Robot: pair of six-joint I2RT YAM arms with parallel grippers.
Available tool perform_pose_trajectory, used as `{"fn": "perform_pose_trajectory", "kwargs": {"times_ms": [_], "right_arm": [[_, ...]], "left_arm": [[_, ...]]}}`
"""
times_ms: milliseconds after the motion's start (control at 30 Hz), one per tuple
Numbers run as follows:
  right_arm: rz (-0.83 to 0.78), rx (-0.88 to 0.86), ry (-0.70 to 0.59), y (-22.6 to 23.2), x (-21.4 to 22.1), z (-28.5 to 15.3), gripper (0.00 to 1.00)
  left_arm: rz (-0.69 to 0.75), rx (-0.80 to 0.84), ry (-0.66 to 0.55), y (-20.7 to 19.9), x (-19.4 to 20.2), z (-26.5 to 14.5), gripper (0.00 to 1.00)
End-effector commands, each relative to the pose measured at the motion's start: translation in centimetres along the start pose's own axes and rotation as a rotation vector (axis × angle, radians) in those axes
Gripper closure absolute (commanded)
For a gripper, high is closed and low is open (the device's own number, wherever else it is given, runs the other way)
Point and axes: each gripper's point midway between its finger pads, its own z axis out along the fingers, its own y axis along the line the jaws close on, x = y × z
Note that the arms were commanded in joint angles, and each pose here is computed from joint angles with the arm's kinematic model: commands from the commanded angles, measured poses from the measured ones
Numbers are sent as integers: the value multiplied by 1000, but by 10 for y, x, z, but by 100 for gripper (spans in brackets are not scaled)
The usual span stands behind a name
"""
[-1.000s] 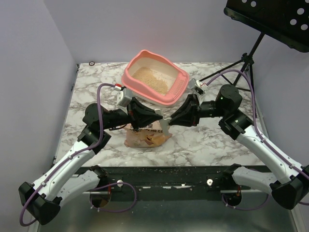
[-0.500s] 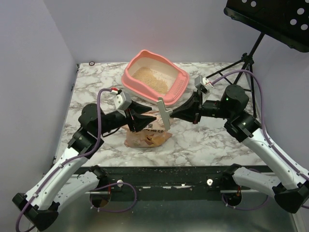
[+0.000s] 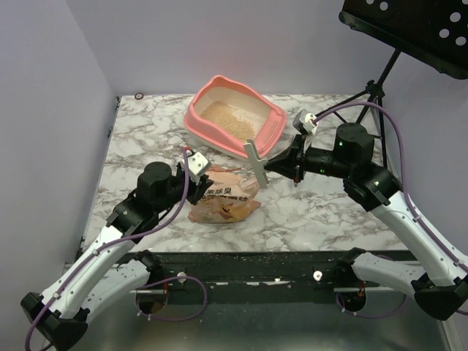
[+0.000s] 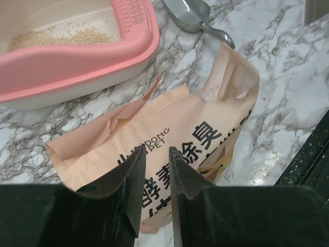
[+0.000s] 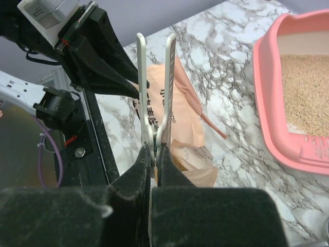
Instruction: Fill the litter box with clean litter
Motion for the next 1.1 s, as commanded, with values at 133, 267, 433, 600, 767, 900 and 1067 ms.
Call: {"fn": "perform_pose_trajectory", "kwargs": {"times_ms": [133, 267, 433, 600, 767, 900, 1067], "right_arm": [[19, 7, 53, -3, 13, 2, 100], [42, -6, 46, 0, 16, 3, 99], [60, -5, 35, 2, 30, 0, 99], [54, -2, 21, 5, 35, -5, 100], [75, -54, 14, 14, 40, -4, 99], [78, -55, 14, 13, 46, -2, 99], [84, -54, 21, 11, 49, 0, 100]], "left_arm": [[117, 167, -50, -30, 11, -5, 73], [160, 245, -32, -45, 18, 1, 63], [360, 240, 78, -57, 46, 13, 48], [479, 173, 106, -49, 54, 20, 43], [615, 42, 82, -27, 46, 22, 43], [677, 18, 61, -23, 40, 24, 43], [681, 40, 77, -27, 46, 30, 42]]}}
